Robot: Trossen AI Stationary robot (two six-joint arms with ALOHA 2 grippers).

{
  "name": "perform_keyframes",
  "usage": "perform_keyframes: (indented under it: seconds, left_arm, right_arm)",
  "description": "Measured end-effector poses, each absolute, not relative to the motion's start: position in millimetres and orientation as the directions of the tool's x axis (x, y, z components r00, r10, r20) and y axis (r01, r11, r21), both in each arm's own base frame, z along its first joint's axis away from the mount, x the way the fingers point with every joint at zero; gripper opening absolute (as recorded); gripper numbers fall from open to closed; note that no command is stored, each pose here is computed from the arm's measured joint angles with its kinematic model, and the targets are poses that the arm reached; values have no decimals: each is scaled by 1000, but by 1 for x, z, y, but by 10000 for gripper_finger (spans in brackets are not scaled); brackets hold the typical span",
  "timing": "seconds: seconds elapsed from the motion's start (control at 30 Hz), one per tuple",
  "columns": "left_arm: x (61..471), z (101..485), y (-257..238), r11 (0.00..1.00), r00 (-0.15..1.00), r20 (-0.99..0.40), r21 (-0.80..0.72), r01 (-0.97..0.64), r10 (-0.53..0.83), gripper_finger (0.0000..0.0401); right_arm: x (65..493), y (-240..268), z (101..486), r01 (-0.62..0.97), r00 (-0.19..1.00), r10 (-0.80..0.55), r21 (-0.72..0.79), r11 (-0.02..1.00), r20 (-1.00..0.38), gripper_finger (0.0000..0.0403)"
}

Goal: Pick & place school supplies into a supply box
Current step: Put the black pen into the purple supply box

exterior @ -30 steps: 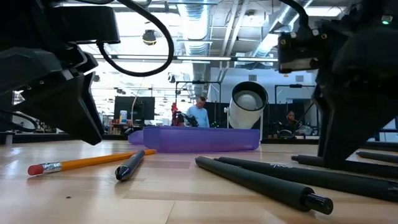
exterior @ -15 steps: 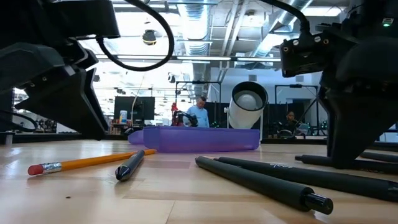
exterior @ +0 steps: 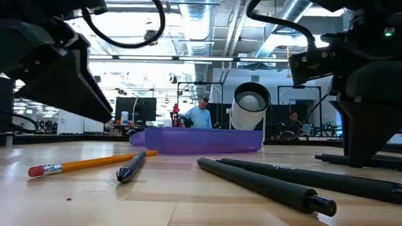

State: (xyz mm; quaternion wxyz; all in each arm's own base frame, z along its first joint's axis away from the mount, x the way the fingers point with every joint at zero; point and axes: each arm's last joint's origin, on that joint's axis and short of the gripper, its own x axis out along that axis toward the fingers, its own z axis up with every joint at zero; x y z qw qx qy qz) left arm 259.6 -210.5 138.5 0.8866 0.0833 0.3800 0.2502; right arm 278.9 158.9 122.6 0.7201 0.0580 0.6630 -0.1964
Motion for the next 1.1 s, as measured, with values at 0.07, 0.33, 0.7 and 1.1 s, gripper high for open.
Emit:
perform_keyframes:
  seconds: [0.07,0.33,0.7,1.1]
  left_arm:
    - [258,139,-212,856,600,-611,348,-383,517,121]
    - [258,140,-213,850,610,-592,367,-378,527,121]
    - [258,141,-212,835,624,-555,384,-393,550,121]
    - [258,141,-211,825,630,-535,398,-400,563,121]
  right_arm:
    - [280,158,123,344,45,-197,-170,924,-979,116]
    - [284,154,122,297,58,-186,-161,941,-981,114]
    - [287,155,122,192,91,-182,-162,968,-979,41]
    - [289,154,121,167,137,-220,-197,966,-966,34]
